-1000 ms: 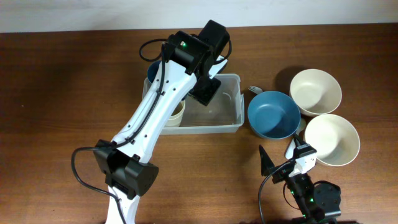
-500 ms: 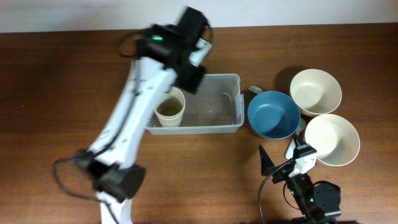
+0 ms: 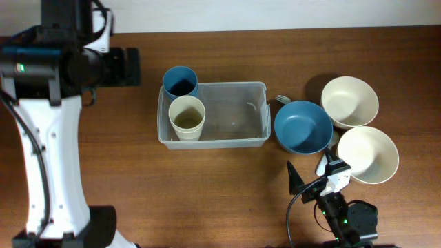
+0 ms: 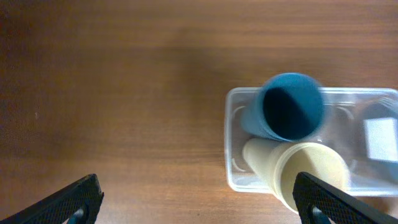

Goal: Pack container
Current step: 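Move the right gripper over the bowls on the right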

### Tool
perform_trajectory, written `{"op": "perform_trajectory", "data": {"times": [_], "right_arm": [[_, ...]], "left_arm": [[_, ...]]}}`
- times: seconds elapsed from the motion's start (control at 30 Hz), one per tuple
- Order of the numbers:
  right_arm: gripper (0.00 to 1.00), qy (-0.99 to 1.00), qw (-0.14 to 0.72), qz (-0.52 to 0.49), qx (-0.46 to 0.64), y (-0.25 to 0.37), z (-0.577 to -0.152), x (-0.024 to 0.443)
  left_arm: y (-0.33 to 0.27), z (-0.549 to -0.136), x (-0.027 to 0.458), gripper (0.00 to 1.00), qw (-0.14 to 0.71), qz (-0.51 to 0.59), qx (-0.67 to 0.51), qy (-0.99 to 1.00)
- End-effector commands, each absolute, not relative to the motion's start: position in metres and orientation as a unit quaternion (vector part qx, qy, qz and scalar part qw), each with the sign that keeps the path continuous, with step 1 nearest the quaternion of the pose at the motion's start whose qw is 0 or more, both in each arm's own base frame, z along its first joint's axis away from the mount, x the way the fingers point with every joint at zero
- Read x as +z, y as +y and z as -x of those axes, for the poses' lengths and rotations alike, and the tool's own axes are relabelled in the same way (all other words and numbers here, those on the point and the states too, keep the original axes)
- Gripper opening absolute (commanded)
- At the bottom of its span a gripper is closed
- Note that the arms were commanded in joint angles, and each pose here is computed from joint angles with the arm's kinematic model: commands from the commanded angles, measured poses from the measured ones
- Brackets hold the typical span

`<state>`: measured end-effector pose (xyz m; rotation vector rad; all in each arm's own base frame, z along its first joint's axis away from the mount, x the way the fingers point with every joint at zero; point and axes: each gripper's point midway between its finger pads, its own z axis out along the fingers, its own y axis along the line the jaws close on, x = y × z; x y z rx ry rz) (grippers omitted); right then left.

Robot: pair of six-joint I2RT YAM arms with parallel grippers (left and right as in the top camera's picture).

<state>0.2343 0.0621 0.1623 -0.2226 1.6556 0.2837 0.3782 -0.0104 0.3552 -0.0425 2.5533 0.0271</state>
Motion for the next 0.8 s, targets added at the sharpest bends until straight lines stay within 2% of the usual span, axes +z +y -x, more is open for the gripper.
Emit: {"op": "perform_trajectory", "data": {"times": [0.0, 0.27, 0.5, 0.6, 0.63, 0.77], "right_arm": [[0.99, 0.727, 0.666, 0.099, 0.131, 0.064, -0.234, 0.163], [0.99, 0.739, 0.646, 0.065, 0.180, 0.068, -0.226, 0.183], [0.99, 0.786, 0.593, 0.066, 0.161, 0.064, -0.214, 0.240], [0.99, 0.831, 0.536, 0.055, 0.140, 0.058, -0.218, 0.257], [0.99, 0.871, 0.474, 0.042, 0.118, 0.052, -0.223, 0.260], [0.99, 0.933, 0.342, 0.069, 0.092, 0.052, -0.233, 0.251]], "left_arm": [[-0.003, -0.388, 0.330, 1.00, 0.259, 0.048, -0.017, 0.965], [0.001, -0.391, 0.318, 1.00, 0.246, 0.050, -0.007, 0.968], [0.013, -0.392, 0.319, 1.00, 0.251, 0.060, 0.028, 0.966], [0.020, -0.393, 0.320, 1.00, 0.254, 0.066, 0.038, 0.964], [0.024, -0.393, 0.320, 1.00, 0.254, 0.071, 0.040, 0.964], [0.030, -0.393, 0.320, 1.00, 0.253, 0.079, 0.042, 0.963]]}}
